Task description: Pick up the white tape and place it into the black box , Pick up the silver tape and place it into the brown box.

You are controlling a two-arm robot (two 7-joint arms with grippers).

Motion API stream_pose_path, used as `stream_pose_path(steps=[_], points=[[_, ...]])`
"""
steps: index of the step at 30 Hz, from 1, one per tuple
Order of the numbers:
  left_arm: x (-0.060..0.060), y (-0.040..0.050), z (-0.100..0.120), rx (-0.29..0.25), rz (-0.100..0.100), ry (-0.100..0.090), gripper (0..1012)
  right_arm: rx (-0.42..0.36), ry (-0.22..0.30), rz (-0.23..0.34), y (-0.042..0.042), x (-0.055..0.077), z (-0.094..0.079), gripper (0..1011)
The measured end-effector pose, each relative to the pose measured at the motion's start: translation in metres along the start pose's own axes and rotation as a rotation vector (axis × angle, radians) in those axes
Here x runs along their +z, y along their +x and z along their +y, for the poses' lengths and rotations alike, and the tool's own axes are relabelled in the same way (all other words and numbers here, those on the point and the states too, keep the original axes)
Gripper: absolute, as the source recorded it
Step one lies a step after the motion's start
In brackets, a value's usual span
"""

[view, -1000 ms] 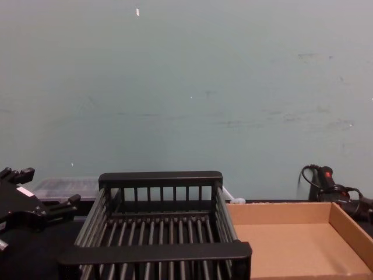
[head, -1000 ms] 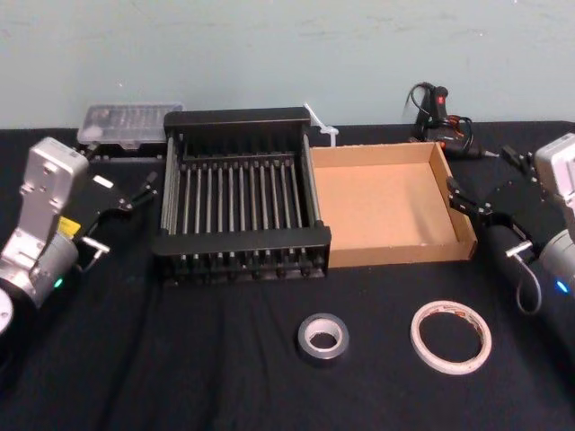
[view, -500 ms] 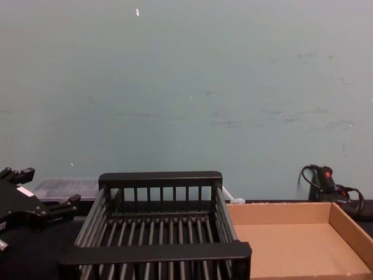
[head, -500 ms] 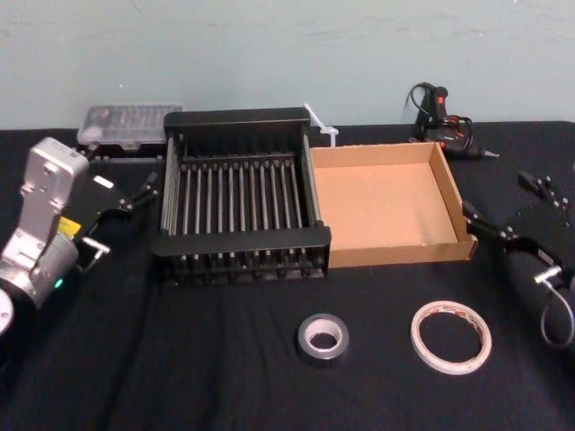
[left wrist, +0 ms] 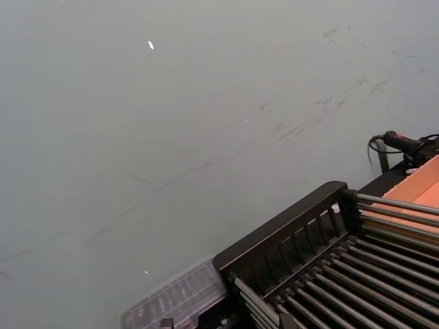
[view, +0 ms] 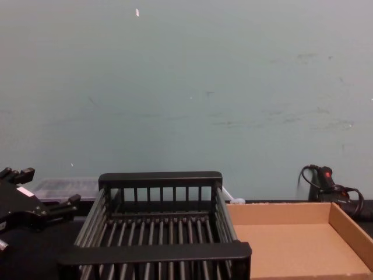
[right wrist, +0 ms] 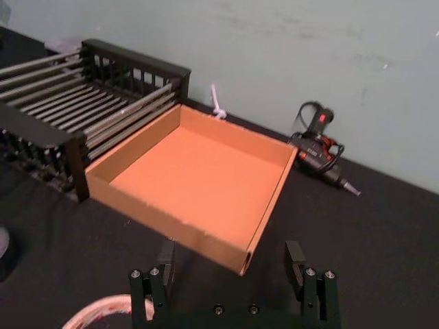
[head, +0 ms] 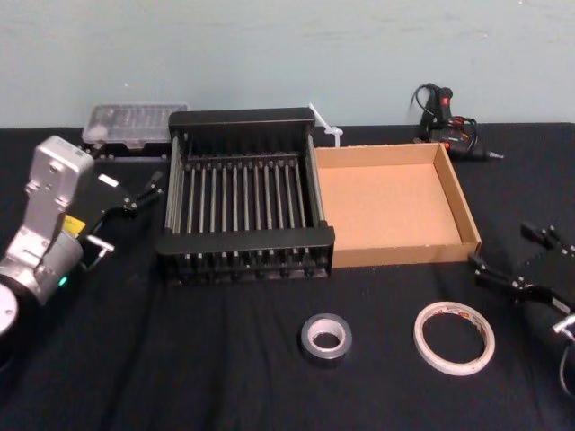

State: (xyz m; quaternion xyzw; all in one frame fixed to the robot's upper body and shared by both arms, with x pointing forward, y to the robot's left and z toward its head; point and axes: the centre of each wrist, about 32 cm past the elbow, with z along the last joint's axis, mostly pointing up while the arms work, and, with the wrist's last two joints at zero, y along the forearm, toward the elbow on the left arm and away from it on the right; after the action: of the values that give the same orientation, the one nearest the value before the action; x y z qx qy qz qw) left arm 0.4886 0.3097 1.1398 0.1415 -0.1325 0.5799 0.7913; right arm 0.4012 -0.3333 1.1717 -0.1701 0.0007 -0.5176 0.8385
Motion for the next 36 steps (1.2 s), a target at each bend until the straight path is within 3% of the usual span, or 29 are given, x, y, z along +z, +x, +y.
stream_pose_path(steps=[19, 36], points=[[0.000, 0.0000, 0.000, 0.000, 0.000, 0.000, 1001, 0.069, -0.103, 0.051, -0.0024, -0.014, 0.004, 1003], [0.000, 0.0000, 0.000, 0.000, 0.000, 0.000, 1001, 0.112, -0.159, 0.103, -0.0012, -0.020, 0.013, 1002]])
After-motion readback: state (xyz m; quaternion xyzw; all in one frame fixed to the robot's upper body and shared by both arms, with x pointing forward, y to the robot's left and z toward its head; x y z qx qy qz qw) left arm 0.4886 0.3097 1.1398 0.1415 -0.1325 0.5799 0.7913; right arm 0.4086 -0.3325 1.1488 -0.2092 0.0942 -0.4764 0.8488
